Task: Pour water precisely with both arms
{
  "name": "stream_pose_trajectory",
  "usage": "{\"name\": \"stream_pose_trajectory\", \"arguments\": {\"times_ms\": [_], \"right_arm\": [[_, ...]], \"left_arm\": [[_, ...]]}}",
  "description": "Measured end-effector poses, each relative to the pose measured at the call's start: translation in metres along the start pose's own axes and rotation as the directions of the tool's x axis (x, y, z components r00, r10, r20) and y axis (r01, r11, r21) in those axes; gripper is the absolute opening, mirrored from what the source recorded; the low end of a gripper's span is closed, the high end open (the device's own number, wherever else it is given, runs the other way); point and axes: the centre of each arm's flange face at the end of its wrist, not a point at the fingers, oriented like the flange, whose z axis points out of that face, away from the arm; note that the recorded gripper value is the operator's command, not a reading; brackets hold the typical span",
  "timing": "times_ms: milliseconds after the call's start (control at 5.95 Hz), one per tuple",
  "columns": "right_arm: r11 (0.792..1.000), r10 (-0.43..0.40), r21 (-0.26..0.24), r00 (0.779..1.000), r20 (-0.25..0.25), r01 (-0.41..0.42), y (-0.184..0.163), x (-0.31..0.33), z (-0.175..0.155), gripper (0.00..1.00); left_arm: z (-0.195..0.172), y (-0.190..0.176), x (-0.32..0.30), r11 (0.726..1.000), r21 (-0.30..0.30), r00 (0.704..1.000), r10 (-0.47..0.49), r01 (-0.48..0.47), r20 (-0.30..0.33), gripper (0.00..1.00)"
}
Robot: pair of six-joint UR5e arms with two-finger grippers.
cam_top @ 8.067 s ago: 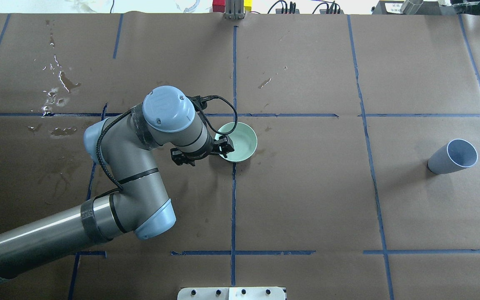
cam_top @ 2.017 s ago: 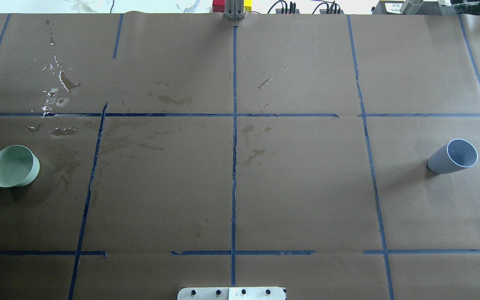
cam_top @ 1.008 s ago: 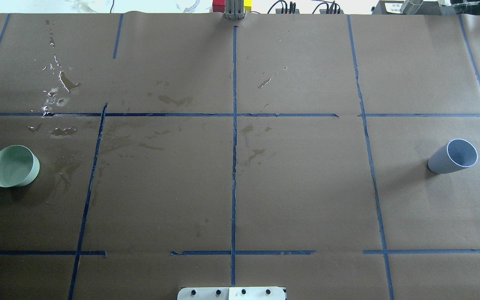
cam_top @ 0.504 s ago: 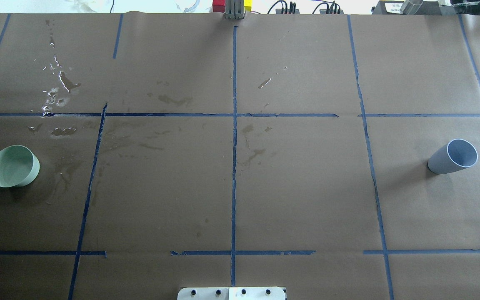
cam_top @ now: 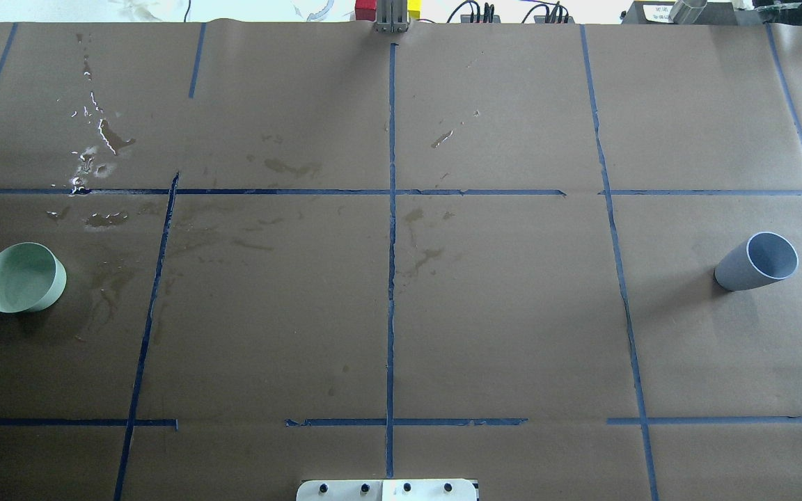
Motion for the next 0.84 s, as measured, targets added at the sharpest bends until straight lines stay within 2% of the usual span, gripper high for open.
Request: {"name": "stream_pose_trajectory", "arguments": {"times_ms": [504,840], "right_arm": [[0.998,-0.039,-0.061,0.992,-0.124,0.032,0.028,0.042,-0.006,1.00],[0.999,-0.023,-0.045,0.990,-0.136,0.017,0.040,0.055,-0.016,1.00]], "left_arm": [[-0.003,-0.003,0.006,1.000,0.013,1.000,0.011,-0.010,-0.023,1.00],[0.004,-0.002,-0.002,1.000,-0.002,1.000,-0.008,0.008,-0.021,1.00]]}}
